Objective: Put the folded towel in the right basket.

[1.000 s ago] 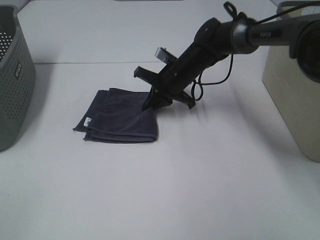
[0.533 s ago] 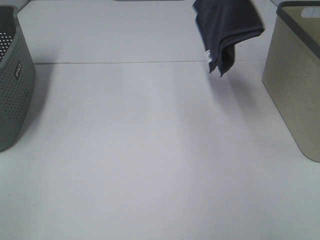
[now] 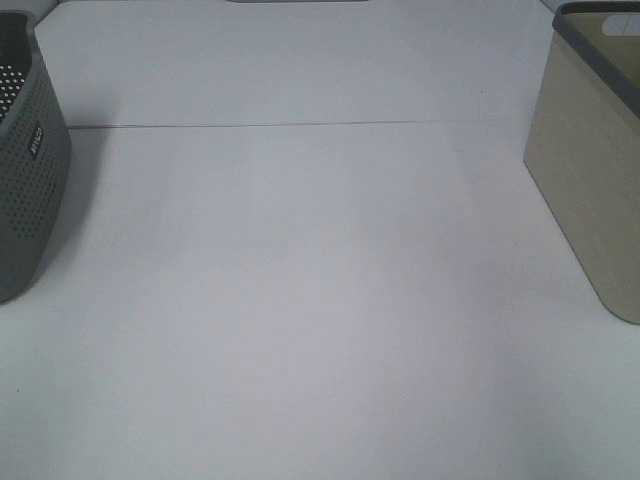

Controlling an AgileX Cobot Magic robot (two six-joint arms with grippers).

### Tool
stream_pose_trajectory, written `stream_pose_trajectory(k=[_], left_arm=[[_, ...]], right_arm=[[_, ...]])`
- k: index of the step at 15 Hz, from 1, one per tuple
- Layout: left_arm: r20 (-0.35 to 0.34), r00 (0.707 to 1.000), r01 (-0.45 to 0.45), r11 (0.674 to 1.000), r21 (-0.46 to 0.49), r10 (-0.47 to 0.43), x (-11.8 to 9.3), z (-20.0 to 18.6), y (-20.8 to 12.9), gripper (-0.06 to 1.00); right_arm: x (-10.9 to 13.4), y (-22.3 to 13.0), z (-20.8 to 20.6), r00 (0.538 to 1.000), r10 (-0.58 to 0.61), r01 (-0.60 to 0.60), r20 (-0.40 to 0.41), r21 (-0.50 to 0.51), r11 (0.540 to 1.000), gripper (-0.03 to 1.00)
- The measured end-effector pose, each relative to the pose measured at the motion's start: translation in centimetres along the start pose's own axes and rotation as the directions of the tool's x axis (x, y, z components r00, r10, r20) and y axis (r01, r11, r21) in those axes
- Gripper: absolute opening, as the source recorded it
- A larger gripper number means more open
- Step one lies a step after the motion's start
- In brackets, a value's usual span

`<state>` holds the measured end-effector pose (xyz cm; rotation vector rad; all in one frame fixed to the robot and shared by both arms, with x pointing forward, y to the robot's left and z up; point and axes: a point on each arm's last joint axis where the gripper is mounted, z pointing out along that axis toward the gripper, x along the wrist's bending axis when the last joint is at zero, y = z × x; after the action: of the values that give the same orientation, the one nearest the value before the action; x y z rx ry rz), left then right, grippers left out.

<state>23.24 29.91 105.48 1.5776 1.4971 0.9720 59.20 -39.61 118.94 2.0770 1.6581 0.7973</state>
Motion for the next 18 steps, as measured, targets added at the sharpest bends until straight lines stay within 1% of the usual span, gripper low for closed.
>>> stream_pose_trajectory(k=[2,3,4,5,6,7,8,9,11,12,13,14,16,17,18], left_arm=[[0.000,1.000,0.000,1.000,0.000,0.000,0.0,0.0,0.0,0.99],[0.000,1.000,0.000,1.000,0.000,0.000,0.0,0.0,0.0,0.99],[0.000,1.000,0.000,1.000,0.000,0.000,0.0,0.0,0.0,0.99],[0.000,1.000,0.000,1.000,0.000,0.000,0.0,0.0,0.0,0.99],[0.000,1.000,0.000,1.000,0.000,0.000,0.0,0.0,0.0,0.99],[0.000,1.000,0.000,1.000,0.000,0.000,0.0,0.0,0.0,0.99],[0.000,1.000,0.000,1.000,0.000,0.000,0.0,0.0,0.0,0.99],[0.000,1.000,0.000,1.000,0.000,0.000,0.0,0.0,0.0,0.99],[0.000,1.000,0.000,1.000,0.000,0.000,0.0,0.0,0.0,0.99],[0.000,1.000,0.000,1.000,0.000,0.000,0.0,0.0,0.0,0.99],[0.000,1.000,0.000,1.000,0.000,0.000,0.0,0.0,0.0,0.99],[0.000,1.000,0.000,1.000,0.000,0.000,0.0,0.0,0.0,0.99],[0.000,1.000,-0.001,1.000,0.000,0.001,0.0,0.0,0.0,0.99],[0.000,1.000,-0.001,1.000,0.000,0.001,0.0,0.0,0.0,0.99],[0.000,1.000,-0.001,1.000,0.000,0.001,0.0,0.0,0.0,0.99]], right_arm=[[-1.0,-0.1,1.5,0.998,-0.017,0.014,0.065,0.044,0.999,0.05],[-1.4,-0.2,2.5,0.997,-0.018,0.012,0.081,0.071,0.997,0.09],[-1.8,-0.2,3.4,0.996,-0.013,0.005,0.092,0.094,0.996,0.19],[-2.2,-0.3,4.4,0.994,-0.006,-0.007,0.107,0.116,0.993,0.40],[-2.5,-0.4,5.0,0.993,0.000,-0.016,0.117,0.130,0.991,0.64],[-2.7,-0.4,5.4,0.991,-0.006,-0.013,0.131,0.140,0.990,0.84],[-2.7,-0.4,5.4,0.991,-0.006,-0.013,0.132,0.141,0.990,0.94],[-2.7,-0.4,5.4,0.992,-0.004,-0.014,0.127,0.140,0.990,0.96],[-2.4,-0.4,5.5,0.995,0.011,-0.025,0.101,0.137,0.990,0.98],[-1.6,-0.4,5.6,0.996,0.023,-0.035,0.088,0.138,0.990,0.98],[0.0,-0.5,6.0,0.997,0.012,-0.024,0.081,0.146,0.989,0.98],[2.2,-0.7,6.5,0.996,-0.022,0.009,0.082,0.158,0.987,0.98],[7.7,-1.7,7.2,0.992,-0.114,0.102,0.061,0.179,0.979,0.98],[9.7,-2.2,7.4,0.988,-0.146,0.134,0.054,0.183,0.974,0.98],[11.2,-2.6,7.5,0.984,-0.168,0.156,0.051,0.184,0.970,0.98]])
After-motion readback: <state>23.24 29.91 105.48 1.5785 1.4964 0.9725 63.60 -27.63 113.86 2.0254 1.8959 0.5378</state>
